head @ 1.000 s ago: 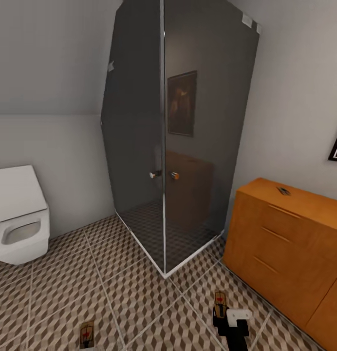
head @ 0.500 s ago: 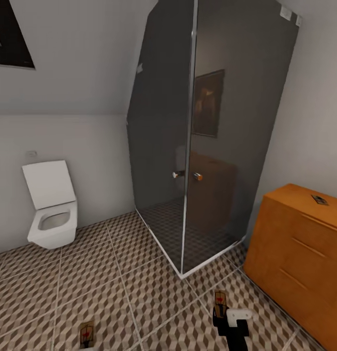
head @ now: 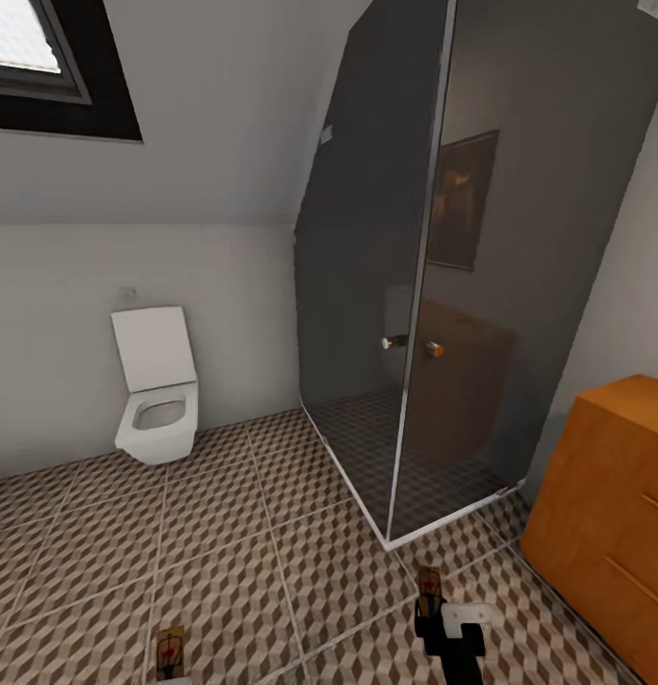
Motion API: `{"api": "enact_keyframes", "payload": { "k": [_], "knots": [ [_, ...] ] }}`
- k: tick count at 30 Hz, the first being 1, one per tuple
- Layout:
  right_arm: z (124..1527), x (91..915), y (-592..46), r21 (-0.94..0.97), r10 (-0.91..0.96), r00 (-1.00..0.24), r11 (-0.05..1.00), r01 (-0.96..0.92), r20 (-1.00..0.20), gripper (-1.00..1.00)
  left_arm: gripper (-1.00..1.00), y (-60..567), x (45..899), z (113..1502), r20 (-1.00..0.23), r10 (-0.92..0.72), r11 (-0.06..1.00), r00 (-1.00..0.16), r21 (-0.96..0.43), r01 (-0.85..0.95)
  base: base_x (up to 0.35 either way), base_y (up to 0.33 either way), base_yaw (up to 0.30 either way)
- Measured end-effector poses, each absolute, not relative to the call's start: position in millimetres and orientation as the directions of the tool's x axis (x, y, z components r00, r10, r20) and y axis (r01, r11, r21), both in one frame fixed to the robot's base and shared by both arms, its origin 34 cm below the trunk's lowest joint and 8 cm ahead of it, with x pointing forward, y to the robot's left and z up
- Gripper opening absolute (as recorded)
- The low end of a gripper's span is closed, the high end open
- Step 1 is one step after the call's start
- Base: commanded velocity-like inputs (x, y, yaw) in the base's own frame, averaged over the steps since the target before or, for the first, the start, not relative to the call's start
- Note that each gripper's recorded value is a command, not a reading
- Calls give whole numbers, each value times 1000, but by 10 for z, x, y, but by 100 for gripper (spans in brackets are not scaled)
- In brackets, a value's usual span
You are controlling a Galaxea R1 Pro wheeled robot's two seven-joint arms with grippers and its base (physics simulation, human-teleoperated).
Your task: Take the four mousetraps from the cabinet in the bathroom and place them on the bathroom floor. Make sure all four end up on the same floor surface, and ensure that at least two of them are either under or directly next to the same bathroom sink.
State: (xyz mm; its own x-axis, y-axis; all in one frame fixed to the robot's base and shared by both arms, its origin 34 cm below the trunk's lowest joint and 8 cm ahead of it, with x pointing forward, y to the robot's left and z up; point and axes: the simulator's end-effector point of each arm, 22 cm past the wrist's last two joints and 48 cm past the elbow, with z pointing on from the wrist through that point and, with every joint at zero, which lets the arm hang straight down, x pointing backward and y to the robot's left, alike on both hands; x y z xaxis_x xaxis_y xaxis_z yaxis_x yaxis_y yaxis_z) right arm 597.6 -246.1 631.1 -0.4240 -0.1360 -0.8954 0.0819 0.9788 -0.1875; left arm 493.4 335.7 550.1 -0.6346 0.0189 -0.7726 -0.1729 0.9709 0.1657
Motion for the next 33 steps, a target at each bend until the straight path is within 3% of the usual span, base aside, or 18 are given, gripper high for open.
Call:
{"api": "enact_keyframes", "payload": {
  "k": [33],
  "knots": [
    [6312,5976,-2474,-189,-137,-424,978,83,-895,-100,-100,3356,4934,5501,-773,19,971,-635,166,-173,0,0,288]
  ]
}}
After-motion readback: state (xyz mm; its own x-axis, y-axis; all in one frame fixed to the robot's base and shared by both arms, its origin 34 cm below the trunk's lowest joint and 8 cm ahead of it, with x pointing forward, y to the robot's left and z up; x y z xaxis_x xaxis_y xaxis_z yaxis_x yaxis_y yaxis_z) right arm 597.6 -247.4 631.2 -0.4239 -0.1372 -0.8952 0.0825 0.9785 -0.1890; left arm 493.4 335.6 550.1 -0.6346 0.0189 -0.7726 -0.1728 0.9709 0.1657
